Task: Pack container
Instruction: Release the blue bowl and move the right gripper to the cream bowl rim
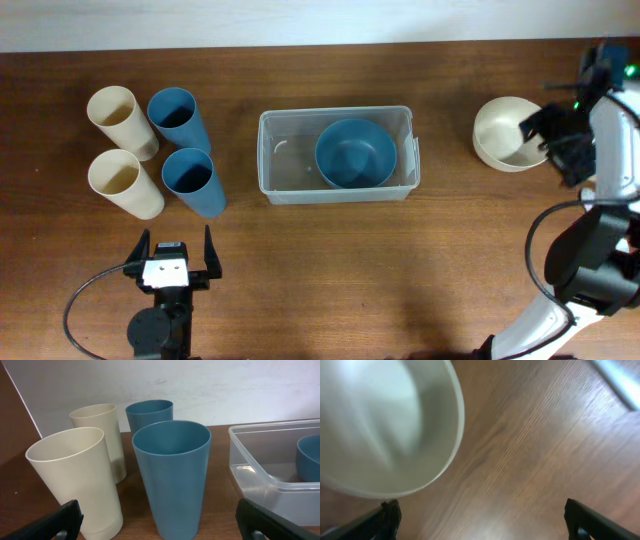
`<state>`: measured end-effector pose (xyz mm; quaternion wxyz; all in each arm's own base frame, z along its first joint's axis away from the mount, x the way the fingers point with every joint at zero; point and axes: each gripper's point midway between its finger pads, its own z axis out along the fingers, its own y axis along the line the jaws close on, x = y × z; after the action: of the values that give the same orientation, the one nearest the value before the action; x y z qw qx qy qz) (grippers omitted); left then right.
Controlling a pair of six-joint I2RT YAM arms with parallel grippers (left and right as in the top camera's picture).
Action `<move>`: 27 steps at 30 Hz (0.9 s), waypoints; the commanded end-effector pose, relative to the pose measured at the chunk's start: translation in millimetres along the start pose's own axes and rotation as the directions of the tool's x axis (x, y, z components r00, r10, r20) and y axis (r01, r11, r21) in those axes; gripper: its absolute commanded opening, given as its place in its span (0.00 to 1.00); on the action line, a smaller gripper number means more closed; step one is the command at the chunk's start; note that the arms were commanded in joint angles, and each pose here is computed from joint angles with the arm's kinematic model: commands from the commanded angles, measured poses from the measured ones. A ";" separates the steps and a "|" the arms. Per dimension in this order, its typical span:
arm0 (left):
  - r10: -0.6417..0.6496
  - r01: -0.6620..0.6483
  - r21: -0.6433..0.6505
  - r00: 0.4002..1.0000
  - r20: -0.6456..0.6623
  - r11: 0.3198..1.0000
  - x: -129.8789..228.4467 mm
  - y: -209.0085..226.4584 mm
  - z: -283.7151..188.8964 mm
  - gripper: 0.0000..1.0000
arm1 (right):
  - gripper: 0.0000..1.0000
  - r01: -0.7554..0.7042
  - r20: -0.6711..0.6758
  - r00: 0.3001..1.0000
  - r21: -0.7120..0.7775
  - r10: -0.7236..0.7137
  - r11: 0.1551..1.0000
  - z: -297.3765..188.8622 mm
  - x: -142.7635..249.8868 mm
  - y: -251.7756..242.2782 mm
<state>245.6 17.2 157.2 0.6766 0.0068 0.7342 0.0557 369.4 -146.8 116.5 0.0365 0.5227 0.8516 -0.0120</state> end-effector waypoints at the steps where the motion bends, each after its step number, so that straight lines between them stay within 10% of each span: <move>1: 0.020 -0.020 0.017 1.000 0.000 1.000 0.8 -3.3 -0.2 1.00 | 0.99 -0.043 -0.044 0.998 0.001 0.043 0.999 24.2 3.0 -10.5; 27: 0.020 -0.020 0.017 1.000 0.000 1.000 0.8 -3.3 -0.2 1.00 | 0.92 -0.060 -0.063 0.997 -0.127 0.053 0.990 73.3 6.5 12.8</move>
<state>245.6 17.2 157.2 0.6766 0.0068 0.7342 0.0557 385.3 -140.5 52.4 0.0573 0.5393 0.8378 0.0631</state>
